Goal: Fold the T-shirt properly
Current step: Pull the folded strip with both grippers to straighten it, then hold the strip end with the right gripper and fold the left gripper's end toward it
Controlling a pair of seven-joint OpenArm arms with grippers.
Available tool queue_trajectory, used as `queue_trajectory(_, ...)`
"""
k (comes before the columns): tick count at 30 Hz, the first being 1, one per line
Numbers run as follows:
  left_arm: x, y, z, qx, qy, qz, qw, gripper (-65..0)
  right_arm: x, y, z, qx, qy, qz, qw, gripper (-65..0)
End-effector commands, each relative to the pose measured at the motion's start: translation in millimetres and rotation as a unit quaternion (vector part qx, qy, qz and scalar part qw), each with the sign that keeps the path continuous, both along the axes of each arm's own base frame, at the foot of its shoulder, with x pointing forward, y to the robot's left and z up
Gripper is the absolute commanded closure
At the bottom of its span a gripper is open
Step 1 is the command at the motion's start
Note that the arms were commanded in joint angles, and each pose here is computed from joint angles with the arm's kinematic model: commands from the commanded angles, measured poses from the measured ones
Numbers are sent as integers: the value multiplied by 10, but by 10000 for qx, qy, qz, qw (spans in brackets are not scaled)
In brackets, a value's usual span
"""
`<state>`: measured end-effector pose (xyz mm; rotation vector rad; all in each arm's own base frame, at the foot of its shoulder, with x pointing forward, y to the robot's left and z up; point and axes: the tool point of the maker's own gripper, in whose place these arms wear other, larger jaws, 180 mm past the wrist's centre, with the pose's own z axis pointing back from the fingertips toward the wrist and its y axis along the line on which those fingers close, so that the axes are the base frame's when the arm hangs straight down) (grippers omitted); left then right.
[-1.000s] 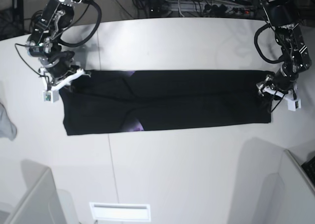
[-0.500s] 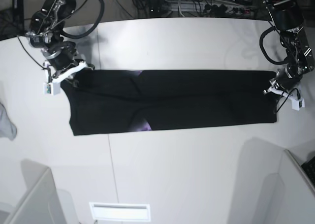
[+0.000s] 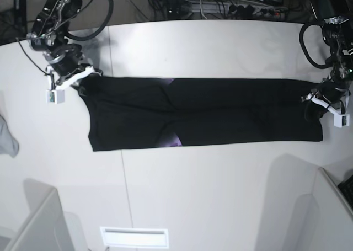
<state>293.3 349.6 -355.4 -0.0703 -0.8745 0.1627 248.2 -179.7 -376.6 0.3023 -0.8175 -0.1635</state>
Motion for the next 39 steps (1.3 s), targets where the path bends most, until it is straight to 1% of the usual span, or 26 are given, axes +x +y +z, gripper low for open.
queue_trajectory(1, 77, 10, 206, 139, -286, -118, 9994, 0, 87, -19, 142, -14, -294, 1, 9996, 0)
queue_trajectory(3, 60, -114, 227, 108, -351, -215, 9991, 0, 87, -19, 142, -14, -294, 1, 9996, 0)
queue_trajectory(7, 23, -493, 277, -78, -573, -411, 9975, 0, 110, 17, 141, 23, -306, 31, 9995, 0)
queue_trajectory(8, 29, -630, 267, -83, -585, -535, 9968, 0, 115, 21, 144, 30, -314, 28, 9995, 0)
queue_trajectory(11, 20, -942, 179, 22, -488, -852, 9952, 0, 137, 26, 160, 38, -345, 26, 9994, 0)
queue_trajectory(15, -5, -1316, 52, -123, -410, -1083, 9932, 0, 136, 22, 156, 34, -338, 28, 9994, 0)
queue_trajectory(21, 6, -1717, -81, -231, -298, -1405, 9894, 0, 128, 3, 153, 15, -330, 17, 9995, 0)
queue_trajectory(23, 40, -1844, -88, -208, -300, -1537, 9874, 0, 127, -3, 153, 13, -329, 10, 9995, 0)
queue_trajectory(27, 103, -2011, -97, -296, -291, -1533, 9873, 0, 131, -12, 153, 7, -330, 4, 9995, 0)
queue_trajectory(30, 166, -2185, -64, -347, -345, -1719, 9839, 0, 134, 4, 153, 14, -331, 26, 9994, 0)
queue_trajectory(33, 202, -2325, -131, -451, -271, -1844, 9814, 0, 139, 4, 157, 14, -339, 26, 9994, 0)
queue_trajectory(39, 242, -2436, -294, -652, -80, -1797, 9815, 0, 138, -1, 157, 11, -338, 19, 9994, 0)
